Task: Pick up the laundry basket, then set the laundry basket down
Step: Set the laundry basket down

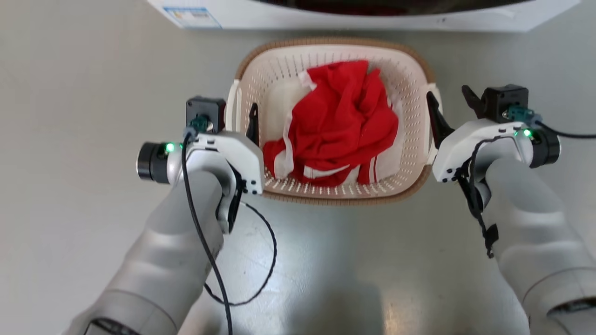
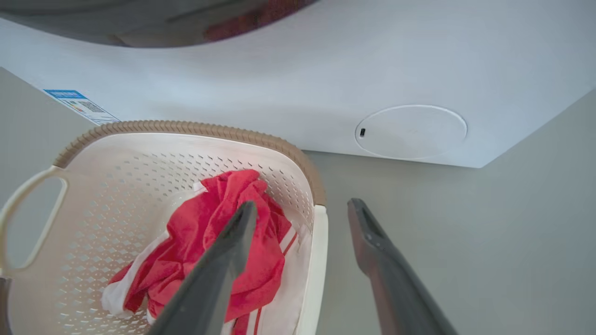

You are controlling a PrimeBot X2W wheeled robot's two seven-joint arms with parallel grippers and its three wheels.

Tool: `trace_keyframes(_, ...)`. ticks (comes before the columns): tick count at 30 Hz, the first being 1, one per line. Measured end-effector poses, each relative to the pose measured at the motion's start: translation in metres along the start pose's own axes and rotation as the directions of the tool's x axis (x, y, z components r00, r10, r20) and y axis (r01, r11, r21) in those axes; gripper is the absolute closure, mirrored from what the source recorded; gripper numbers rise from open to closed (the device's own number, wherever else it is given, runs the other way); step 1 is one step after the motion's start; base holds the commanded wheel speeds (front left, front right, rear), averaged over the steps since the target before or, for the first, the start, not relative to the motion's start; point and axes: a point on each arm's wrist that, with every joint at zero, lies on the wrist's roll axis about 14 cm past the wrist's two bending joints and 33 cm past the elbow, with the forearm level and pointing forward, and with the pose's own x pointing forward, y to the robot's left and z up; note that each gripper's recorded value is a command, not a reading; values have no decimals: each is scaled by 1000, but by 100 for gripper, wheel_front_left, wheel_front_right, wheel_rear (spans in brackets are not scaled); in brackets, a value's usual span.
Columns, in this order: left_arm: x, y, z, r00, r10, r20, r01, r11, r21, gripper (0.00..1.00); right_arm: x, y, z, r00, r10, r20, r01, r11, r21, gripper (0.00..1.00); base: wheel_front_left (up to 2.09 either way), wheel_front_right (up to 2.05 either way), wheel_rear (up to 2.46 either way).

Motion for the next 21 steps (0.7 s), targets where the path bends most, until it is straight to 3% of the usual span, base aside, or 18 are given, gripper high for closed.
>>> trace_keyframes(13, -87, 2, 37, 976, 23, 216, -16, 999, -35, 0, -86, 19, 67, 959, 2, 283, -17, 999, 50, 0, 0, 0, 0)
trace_keyframes(21, -148, 7, 63, 923, 50, 381, -41, 999, -32, 0, -150, 24, 74, 921, -21, 389, -6, 998, 68, 0, 0, 0, 0)
